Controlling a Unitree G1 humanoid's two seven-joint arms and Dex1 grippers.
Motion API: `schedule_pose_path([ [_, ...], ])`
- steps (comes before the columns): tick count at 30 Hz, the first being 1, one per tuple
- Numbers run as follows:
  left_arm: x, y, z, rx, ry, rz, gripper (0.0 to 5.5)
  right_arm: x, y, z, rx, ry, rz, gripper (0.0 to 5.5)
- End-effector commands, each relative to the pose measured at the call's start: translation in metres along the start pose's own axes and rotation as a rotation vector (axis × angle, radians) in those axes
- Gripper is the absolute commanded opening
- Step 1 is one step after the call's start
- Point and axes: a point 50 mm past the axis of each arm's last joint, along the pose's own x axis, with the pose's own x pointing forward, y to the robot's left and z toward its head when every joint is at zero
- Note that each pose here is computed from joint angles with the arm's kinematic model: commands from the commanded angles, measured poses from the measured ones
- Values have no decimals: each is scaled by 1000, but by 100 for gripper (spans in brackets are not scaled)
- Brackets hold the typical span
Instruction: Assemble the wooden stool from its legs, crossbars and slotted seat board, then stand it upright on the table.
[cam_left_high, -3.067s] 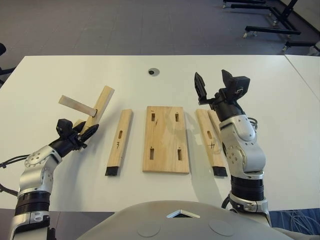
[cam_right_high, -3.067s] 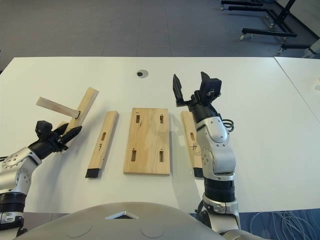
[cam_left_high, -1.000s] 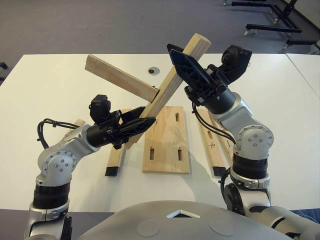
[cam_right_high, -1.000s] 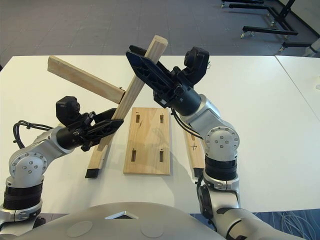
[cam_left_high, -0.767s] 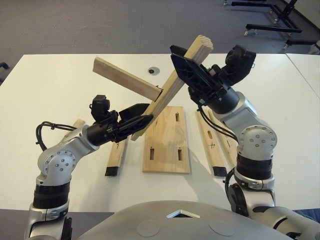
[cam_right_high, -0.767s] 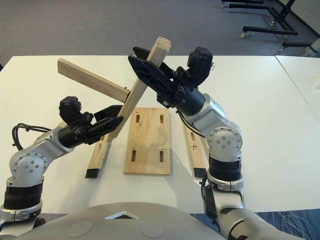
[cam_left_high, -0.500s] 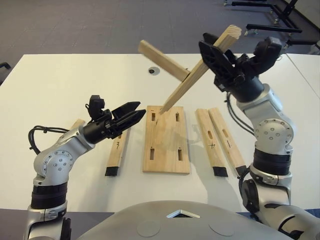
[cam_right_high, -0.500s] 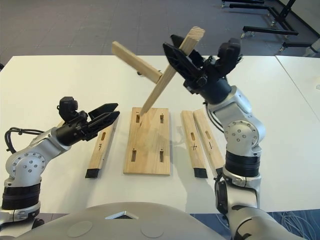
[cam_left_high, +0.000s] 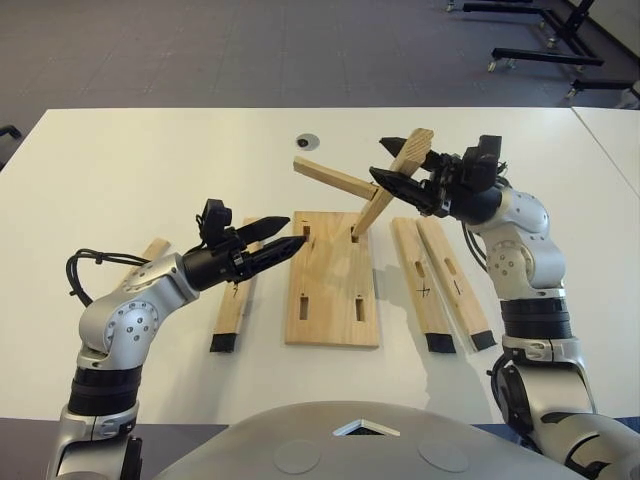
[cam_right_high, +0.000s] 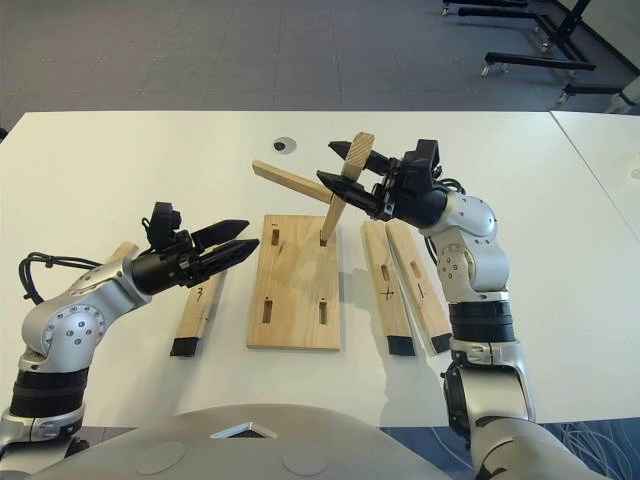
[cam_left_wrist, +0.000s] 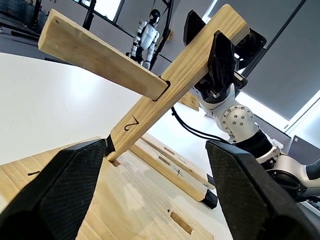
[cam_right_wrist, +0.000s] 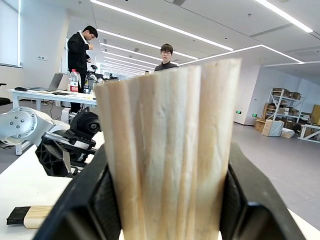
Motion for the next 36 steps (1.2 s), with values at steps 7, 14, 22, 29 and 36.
schedule_pose_path([
  [7, 8, -4, 18, 21, -58, -7, 362, -22, 3, -18, 175, 125, 161, 206],
  [14, 7, -1, 14, 44, -50, 29, 362, -25, -5, -31, 267, 155, 100, 206],
  [22, 3, 1, 8, 41, -43, 41, 362, -36, 4, -55, 331, 207, -26, 206],
  [29, 6, 3, 6, 48, -42, 36, 362, -39, 7, -63, 424, 252, 56, 206],
  [36, 10, 1, -1, 37, -51, 40, 362, -26, -2, -57, 413, 303, 137, 206],
])
